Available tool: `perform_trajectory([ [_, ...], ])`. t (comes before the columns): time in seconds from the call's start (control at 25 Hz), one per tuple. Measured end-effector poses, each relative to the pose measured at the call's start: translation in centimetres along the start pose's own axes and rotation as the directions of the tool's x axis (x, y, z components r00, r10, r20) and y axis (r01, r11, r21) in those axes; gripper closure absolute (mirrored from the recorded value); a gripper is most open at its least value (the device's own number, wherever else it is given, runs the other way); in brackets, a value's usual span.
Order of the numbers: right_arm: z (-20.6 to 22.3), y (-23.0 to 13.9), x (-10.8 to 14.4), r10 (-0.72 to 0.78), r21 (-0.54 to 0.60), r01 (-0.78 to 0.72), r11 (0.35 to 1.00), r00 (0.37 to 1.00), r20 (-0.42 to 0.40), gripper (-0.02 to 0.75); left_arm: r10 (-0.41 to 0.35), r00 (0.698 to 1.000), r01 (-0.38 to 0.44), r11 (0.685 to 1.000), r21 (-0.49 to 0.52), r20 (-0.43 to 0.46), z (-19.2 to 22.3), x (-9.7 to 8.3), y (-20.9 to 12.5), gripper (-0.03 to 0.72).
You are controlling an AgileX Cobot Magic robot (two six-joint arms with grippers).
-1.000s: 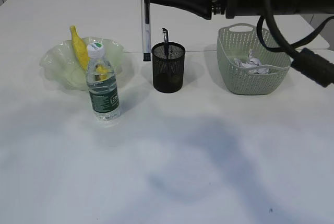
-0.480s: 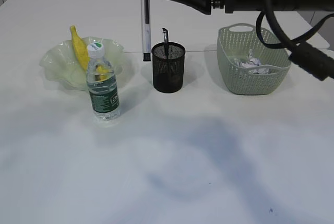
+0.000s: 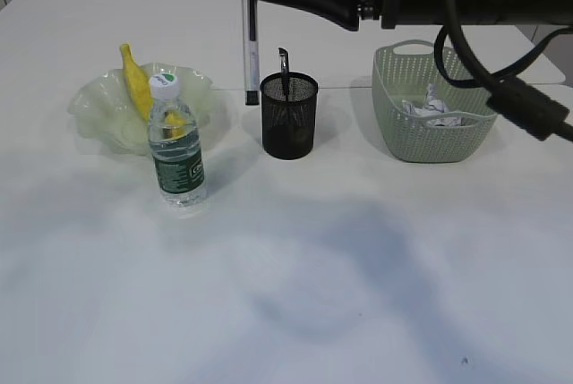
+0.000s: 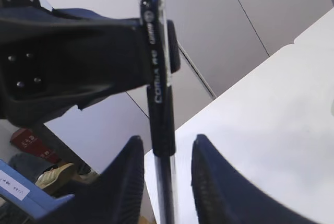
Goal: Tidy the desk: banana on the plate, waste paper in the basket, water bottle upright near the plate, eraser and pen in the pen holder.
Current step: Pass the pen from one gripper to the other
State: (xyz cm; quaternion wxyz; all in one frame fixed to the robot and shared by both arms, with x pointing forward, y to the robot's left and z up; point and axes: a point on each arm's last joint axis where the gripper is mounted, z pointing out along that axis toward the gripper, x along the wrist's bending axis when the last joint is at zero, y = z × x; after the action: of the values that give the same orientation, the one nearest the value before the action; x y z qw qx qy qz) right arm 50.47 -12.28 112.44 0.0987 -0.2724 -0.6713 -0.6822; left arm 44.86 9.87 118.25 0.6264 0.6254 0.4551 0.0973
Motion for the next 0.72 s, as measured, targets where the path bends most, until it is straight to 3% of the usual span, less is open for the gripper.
perform_trajectory([
  [0.52, 0.02, 0.12, -0.02, 0.009, -0.015, -0.009, 1.0, 1.0, -0.003, 0.65, 0.0, 1.0, 0.0, 1.0, 0.002, -0.001, 0.0, 0.01, -0.02, 0.628],
  [0.72, 0.02, 0.13, 0.0, 0.006, -0.017, -0.006, 1.0, 1.0, -0.005, 0.675, 0.0, 1.0, 0.0, 1.0, 0.003, -0.001, 0.0, 0.01, -0.03, 0.628],
])
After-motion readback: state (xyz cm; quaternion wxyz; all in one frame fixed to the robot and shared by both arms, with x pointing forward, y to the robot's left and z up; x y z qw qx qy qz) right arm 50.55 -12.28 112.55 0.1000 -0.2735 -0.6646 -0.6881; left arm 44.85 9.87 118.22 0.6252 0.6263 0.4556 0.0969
